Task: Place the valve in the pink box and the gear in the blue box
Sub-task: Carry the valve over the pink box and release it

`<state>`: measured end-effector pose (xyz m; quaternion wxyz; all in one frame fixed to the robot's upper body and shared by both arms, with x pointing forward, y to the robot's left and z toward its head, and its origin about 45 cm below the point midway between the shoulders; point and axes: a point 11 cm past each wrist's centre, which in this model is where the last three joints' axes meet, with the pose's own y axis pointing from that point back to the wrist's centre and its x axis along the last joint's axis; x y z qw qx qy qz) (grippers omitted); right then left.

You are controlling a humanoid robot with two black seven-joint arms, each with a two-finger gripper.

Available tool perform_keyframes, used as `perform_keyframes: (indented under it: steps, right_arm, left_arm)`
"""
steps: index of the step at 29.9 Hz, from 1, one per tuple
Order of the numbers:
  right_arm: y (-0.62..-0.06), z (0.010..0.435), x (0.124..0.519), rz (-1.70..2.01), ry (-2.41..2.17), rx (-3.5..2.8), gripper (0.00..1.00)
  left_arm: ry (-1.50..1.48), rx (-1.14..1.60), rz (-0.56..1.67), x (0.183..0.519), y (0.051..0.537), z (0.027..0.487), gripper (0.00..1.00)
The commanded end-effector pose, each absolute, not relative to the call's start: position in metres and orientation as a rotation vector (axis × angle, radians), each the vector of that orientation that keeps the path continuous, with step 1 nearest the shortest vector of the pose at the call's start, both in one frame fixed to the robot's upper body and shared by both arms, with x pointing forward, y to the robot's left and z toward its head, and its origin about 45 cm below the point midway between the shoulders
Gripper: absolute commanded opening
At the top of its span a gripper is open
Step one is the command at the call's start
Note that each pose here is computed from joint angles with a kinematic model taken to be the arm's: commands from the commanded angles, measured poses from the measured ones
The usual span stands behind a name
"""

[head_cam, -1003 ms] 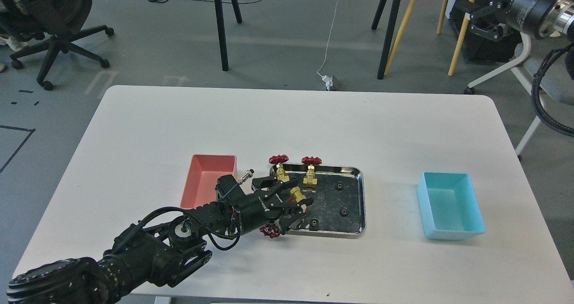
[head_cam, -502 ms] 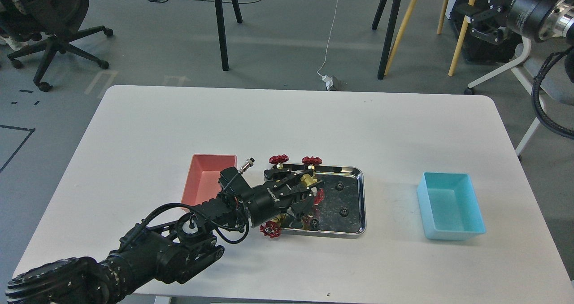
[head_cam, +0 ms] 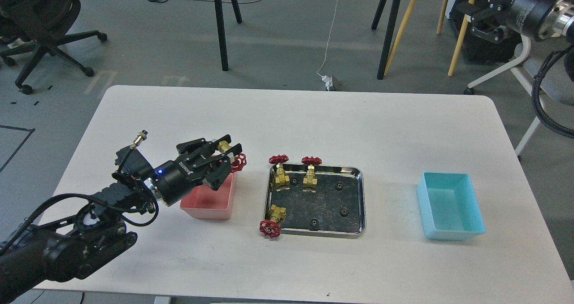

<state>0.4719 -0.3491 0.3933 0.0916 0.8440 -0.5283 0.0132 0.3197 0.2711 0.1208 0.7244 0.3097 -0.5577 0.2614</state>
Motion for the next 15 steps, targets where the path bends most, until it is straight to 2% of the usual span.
perform_keyframes:
  steps: [1,11,13,15]
  right_arm:
    - [-0.349,0.392,0.472,0.036,-1.569,2.508,1.0]
    - [-0.344,0.393,0.473,0.038,-1.564,2.517,1.0]
    - [-0.344,0.394,0.473,0.041,-1.562,2.52,1.0]
    - [-0.344,0.394,0.474,0.044,-1.563,2.518,1.0]
  left_arm:
    - [-1.204,0.738,0.561,0.303,0.294,0.112,0.14]
    - [-1.144,0.77,0.61,0.302,0.291,0.088,0.16]
    - [-1.129,0.79,0.613,0.302,0.294,0.08,0.2]
    - [-1.12,0.815,0.617,0.302,0.3,0.076,0.31]
